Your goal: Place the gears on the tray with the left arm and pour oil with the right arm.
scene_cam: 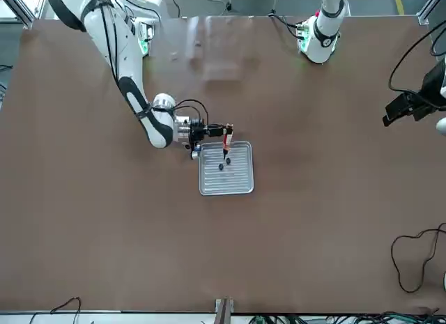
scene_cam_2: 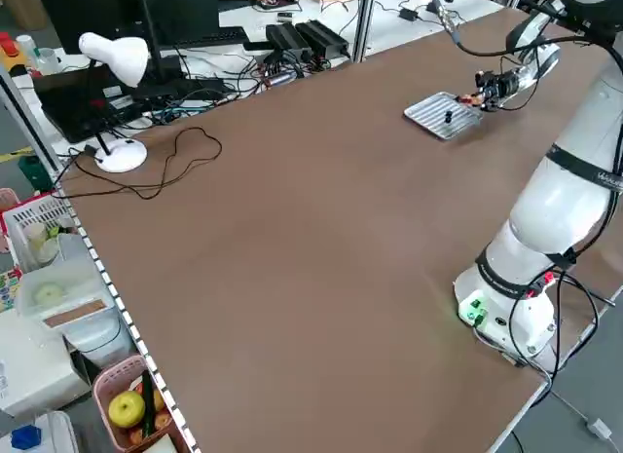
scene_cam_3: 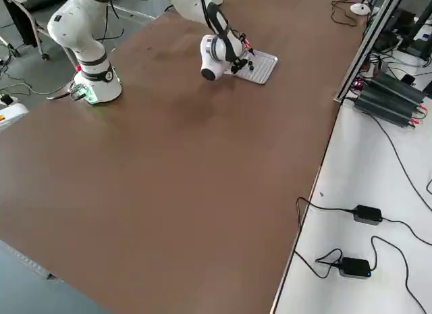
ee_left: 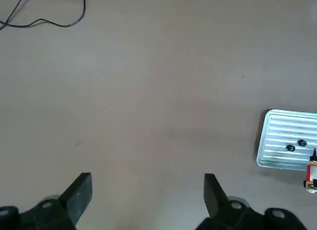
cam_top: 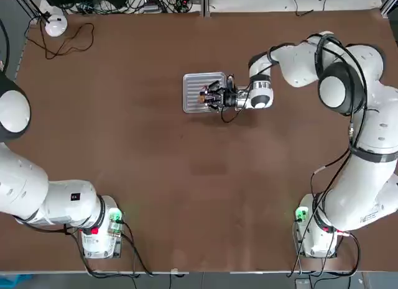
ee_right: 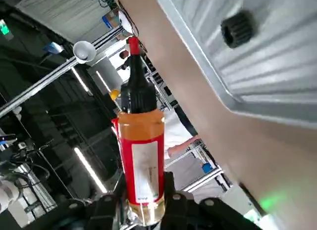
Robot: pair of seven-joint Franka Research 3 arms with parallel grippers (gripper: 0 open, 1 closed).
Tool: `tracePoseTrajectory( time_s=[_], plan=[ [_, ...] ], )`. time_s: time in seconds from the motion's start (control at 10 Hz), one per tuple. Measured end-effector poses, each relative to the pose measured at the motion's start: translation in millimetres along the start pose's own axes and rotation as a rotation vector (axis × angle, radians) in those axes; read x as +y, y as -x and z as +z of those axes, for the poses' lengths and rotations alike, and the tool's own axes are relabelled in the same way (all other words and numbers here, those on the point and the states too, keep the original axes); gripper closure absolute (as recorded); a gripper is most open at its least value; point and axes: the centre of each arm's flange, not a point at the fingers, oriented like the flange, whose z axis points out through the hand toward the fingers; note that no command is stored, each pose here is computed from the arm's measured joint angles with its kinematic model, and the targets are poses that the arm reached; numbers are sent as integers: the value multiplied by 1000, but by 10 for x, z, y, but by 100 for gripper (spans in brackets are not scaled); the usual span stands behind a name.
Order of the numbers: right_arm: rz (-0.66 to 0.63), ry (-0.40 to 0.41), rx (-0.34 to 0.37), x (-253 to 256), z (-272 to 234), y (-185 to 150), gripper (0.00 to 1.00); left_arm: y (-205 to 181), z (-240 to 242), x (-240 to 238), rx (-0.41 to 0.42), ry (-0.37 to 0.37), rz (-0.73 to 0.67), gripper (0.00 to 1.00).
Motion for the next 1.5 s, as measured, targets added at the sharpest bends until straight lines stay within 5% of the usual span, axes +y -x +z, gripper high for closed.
tracePoseTrajectory(
  time_s=[0.5, 1.0, 1.5],
  plan=[
    [-521, 33, -38, -288, -205, -116, 69, -11, 8, 26, 8, -16, 48, 0],
    [-1140, 72, 35, -366, -700, -258, 66, -3, 14, 79, 7, -15, 62, 0],
    [-1325, 124, 69, -157, -1210, -267, 70, -4, 17, 82, 7, -15, 63, 0]
  ],
)
